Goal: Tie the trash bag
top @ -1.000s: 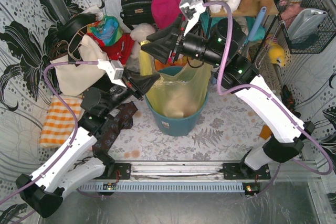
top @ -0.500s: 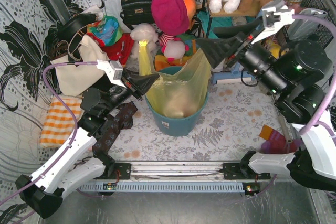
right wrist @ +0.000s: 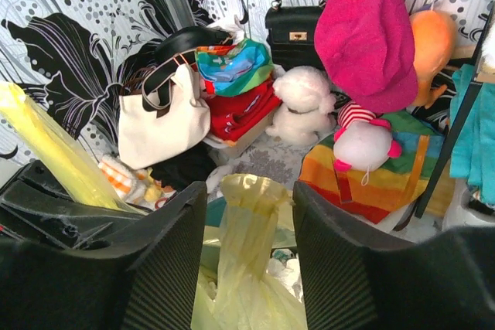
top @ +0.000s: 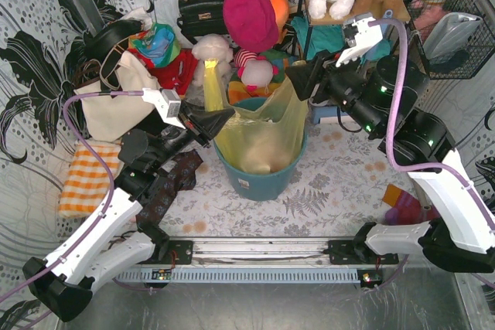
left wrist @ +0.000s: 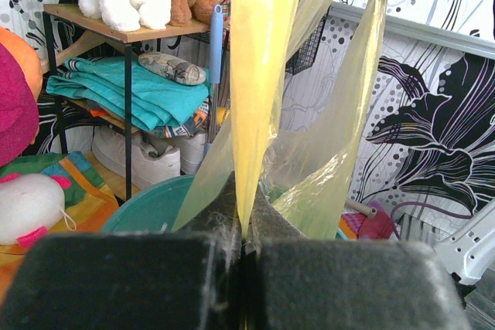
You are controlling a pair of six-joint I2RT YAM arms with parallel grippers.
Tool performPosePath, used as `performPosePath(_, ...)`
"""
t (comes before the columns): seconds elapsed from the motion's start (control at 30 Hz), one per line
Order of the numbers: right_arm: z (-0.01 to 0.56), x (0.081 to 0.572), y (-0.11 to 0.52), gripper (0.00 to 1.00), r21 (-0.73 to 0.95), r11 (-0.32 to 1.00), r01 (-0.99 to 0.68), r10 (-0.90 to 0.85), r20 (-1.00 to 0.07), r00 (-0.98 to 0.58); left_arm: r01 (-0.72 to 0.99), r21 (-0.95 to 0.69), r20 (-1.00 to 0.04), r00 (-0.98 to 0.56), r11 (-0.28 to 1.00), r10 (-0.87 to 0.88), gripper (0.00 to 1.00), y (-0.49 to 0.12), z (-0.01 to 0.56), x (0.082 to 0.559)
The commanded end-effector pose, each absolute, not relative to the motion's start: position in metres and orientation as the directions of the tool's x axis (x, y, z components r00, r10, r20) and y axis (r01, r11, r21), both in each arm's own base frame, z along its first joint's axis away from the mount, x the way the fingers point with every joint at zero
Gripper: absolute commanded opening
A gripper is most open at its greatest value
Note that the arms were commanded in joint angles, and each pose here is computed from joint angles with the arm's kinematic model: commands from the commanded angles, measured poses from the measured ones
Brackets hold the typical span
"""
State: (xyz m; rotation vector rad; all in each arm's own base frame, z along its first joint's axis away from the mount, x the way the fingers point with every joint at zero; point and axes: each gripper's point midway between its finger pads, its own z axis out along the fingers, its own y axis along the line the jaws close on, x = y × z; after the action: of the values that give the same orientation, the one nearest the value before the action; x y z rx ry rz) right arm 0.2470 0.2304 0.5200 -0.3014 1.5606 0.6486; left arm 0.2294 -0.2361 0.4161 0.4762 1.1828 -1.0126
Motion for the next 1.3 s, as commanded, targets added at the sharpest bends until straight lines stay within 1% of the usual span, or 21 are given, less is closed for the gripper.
performPosePath(0.0,0.531,0.243,0.230,0.46,0.248,0.788,-0.563,0.233,-0.967,-0.100,0.847,-0.172,-0.903,0.068,0.504,-0.423,0.01,-0.232,0.427,0.227)
performPosePath(0.1,0.531,0.244,0.228,0.40,0.251,0.794,-0.553,0.238,-0.966,-0.097,0.846,-0.173,-0.904,0.067,0.504,-0.422,0.01,-0.232,0.427,0.227)
performPosePath(0.2,0.532,0.245,0.224,0.30,0.251,0.803,-0.540,0.243,-0.966,-0.088,0.844,-0.172,-0.904,0.069,0.508,-0.421,0.01,-0.231,0.427,0.227)
performPosePath(0.23,0.533,0.245,0.223,0.25,0.250,0.804,-0.540,0.243,-0.966,-0.085,0.843,-0.172,-0.905,0.070,0.510,-0.421,0.01,-0.231,0.427,0.228)
performPosePath(0.3,0.536,0.244,0.222,0.11,0.250,0.801,-0.544,0.251,-0.965,-0.073,0.843,-0.171,-0.904,0.073,0.510,-0.422,0.04,-0.231,0.428,0.227)
performPosePath(0.37,0.539,0.242,0.222,0.00,0.250,0.796,-0.550,0.257,-0.964,-0.067,0.843,-0.168,-0.903,0.077,0.511,-0.423,0.12,-0.230,0.431,0.226)
performPosePath(0.47,0.541,0.242,0.222,0.00,0.246,0.796,-0.553,0.251,-0.965,-0.069,0.842,-0.164,-0.897,0.089,0.513,-0.433,0.26,-0.226,0.441,0.222)
performPosePath(0.53,0.542,0.242,0.223,0.00,0.244,0.796,-0.555,0.247,-0.966,-0.071,0.841,-0.156,-0.892,0.105,0.517,-0.440,0.41,-0.222,0.452,0.217)
performPosePath(0.7,0.543,0.243,0.227,0.00,0.250,0.787,-0.565,0.252,-0.965,-0.076,0.821,-0.126,-0.875,0.173,0.556,-0.453,0.54,-0.205,0.490,0.205)
performPosePath(0.87,0.546,0.242,0.230,0.00,0.254,0.779,-0.573,0.257,-0.963,-0.078,0.812,-0.090,-0.884,0.201,0.576,-0.422,0.61,-0.196,0.540,0.194)
performPosePath(0.93,0.546,0.242,0.232,0.00,0.254,0.775,-0.578,0.257,-0.963,-0.078,0.826,-0.076,-0.893,0.193,0.558,-0.407,0.63,-0.201,0.559,0.192)
performPosePath(1.03,0.548,0.242,0.233,0.00,0.256,0.771,-0.583,0.261,-0.962,-0.078,0.845,-0.074,-0.882,0.193,0.529,-0.430,0.65,-0.203,0.587,0.186)
performPosePath(1.13,0.550,0.242,0.233,0.00,0.261,0.768,-0.585,0.265,-0.961,-0.081,0.873,-0.069,-0.869,0.185,0.484,-0.458,0.68,-0.208,0.611,0.180)
performPosePath(1.27,0.552,0.241,0.233,0.00,0.263,0.766,-0.587,0.269,-0.960,-0.079,0.920,-0.077,-0.863,0.131,0.383,-0.488,0.71,-0.225,0.635,0.176)
